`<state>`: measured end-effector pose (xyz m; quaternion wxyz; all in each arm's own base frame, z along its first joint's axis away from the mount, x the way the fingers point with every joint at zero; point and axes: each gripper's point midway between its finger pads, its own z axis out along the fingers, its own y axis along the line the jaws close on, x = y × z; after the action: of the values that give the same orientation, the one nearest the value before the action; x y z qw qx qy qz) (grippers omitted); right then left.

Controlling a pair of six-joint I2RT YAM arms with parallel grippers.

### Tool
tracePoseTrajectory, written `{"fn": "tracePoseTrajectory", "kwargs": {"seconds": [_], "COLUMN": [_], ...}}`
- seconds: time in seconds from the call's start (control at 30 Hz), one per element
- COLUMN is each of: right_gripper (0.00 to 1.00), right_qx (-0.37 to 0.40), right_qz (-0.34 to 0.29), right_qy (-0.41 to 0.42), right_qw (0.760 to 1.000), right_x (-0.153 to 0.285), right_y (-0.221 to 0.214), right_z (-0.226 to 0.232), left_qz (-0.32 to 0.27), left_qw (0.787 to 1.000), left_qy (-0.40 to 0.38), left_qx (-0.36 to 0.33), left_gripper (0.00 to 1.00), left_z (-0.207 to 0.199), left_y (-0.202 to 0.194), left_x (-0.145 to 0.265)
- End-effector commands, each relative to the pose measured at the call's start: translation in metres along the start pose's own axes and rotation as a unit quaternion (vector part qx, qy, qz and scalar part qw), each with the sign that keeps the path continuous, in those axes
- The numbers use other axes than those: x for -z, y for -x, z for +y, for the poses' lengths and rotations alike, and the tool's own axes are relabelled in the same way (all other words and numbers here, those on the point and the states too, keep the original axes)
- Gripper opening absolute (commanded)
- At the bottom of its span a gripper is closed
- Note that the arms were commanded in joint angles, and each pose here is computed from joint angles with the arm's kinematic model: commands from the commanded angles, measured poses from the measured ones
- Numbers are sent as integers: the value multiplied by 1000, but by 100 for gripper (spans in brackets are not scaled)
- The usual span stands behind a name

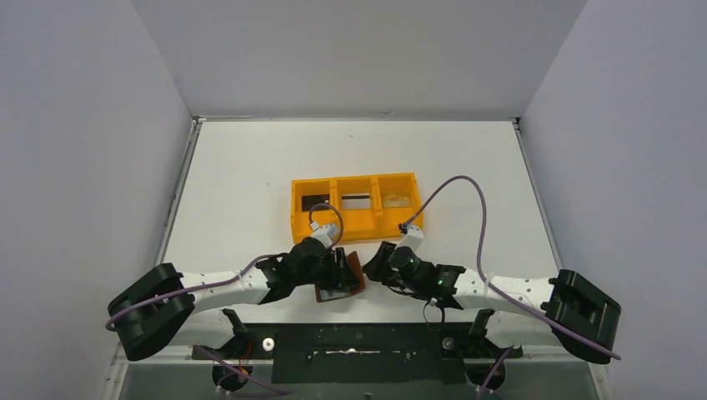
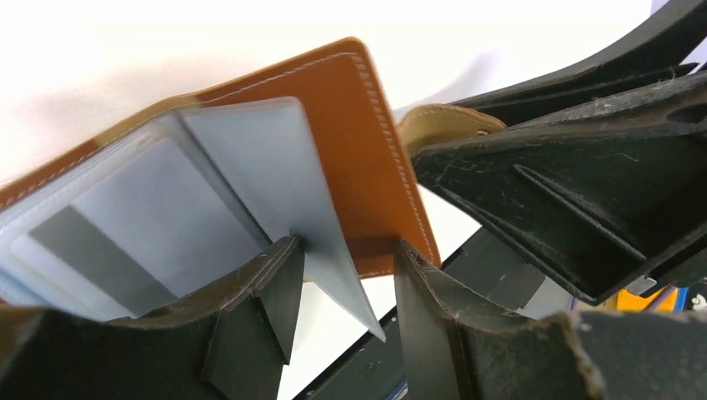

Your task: Take the credit cards out of the card holder

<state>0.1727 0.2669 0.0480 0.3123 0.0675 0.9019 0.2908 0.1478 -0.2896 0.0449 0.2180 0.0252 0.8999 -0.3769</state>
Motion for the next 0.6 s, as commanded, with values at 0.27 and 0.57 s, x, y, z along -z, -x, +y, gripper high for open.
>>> {"fn": "tracePoseTrajectory", "kwargs": {"seconds": [0.27,0.57], "right_gripper": [44,57], "right_qx": [-42,0], "right_qz": [-70,-41], "right_qy": [48,51], "right_qw": [996,998], "right_x": [27,22], "right_y": [37,36], "right_z": [22,29], "left_qz": [-30,-17], "left_qw": [998,996], "left_qy": [-40,-51], "left_qx": [-39,-76], "left_gripper": [43,42], "left_z": [-39,-54], "left_y": [15,7], "left_x": [-15,-22]}}
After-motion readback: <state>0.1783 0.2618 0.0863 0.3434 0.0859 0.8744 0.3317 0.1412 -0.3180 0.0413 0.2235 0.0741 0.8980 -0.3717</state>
